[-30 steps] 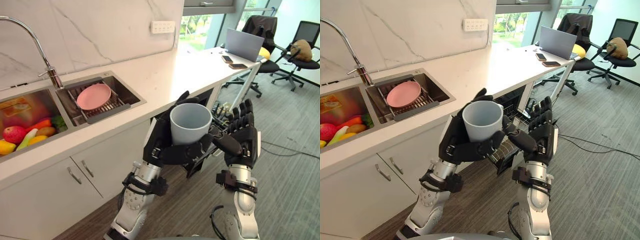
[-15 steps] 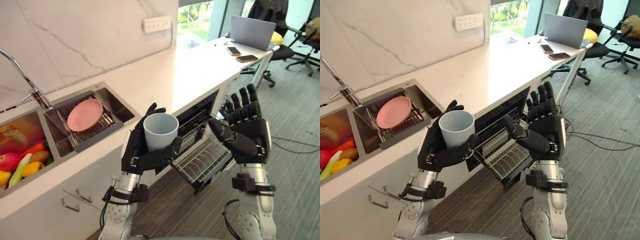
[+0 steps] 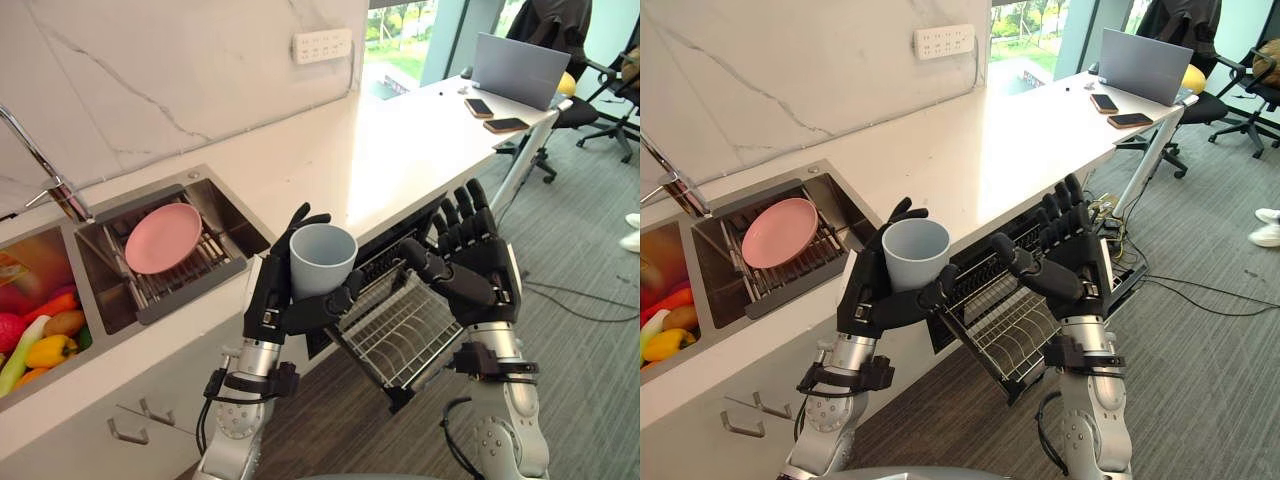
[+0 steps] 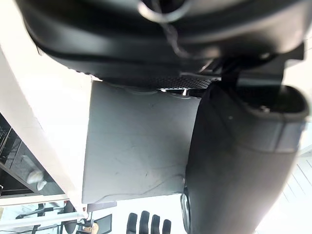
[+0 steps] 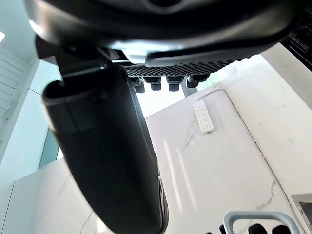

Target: Walk over to the sink, pick up the cup, carry it to the dishwasher, place the cup inside the dishwasher, then close the dishwasher door

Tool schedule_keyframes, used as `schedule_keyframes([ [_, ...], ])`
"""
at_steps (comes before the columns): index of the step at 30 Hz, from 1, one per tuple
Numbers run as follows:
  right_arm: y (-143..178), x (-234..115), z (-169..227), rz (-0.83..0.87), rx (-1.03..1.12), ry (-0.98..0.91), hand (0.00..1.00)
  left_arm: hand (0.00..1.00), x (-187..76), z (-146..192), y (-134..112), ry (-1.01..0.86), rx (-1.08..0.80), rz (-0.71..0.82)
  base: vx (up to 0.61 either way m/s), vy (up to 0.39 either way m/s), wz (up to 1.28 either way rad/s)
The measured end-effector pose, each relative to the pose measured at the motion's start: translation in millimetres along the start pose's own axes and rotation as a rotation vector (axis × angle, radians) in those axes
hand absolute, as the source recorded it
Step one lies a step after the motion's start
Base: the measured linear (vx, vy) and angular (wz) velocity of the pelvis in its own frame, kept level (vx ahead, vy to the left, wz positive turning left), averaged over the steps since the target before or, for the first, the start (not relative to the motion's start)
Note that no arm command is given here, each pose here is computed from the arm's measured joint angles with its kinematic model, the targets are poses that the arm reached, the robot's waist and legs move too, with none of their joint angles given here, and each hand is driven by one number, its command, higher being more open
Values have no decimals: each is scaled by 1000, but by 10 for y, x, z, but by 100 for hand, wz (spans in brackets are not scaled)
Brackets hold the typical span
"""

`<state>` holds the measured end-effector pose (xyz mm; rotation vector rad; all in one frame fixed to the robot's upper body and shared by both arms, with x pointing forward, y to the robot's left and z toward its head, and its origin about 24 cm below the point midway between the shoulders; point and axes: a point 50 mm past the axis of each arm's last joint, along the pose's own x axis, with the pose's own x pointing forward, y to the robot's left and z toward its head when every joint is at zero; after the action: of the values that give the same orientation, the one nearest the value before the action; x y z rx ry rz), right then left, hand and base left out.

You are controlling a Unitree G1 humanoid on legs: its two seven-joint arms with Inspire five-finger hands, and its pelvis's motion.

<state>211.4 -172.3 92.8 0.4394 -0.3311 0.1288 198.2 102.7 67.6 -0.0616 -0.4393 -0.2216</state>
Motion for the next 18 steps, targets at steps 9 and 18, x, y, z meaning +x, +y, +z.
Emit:
schedule_keyframes([
  [9, 487, 146, -125, 337, 76, 68, 100, 0, 67, 0, -90, -29, 262, -48, -75, 47, -22],
  [18, 443, 176, -127, 389, 37, 111, 100, 0, 124, 57, -91, -65, 491, -40, -89, 27, -5],
])
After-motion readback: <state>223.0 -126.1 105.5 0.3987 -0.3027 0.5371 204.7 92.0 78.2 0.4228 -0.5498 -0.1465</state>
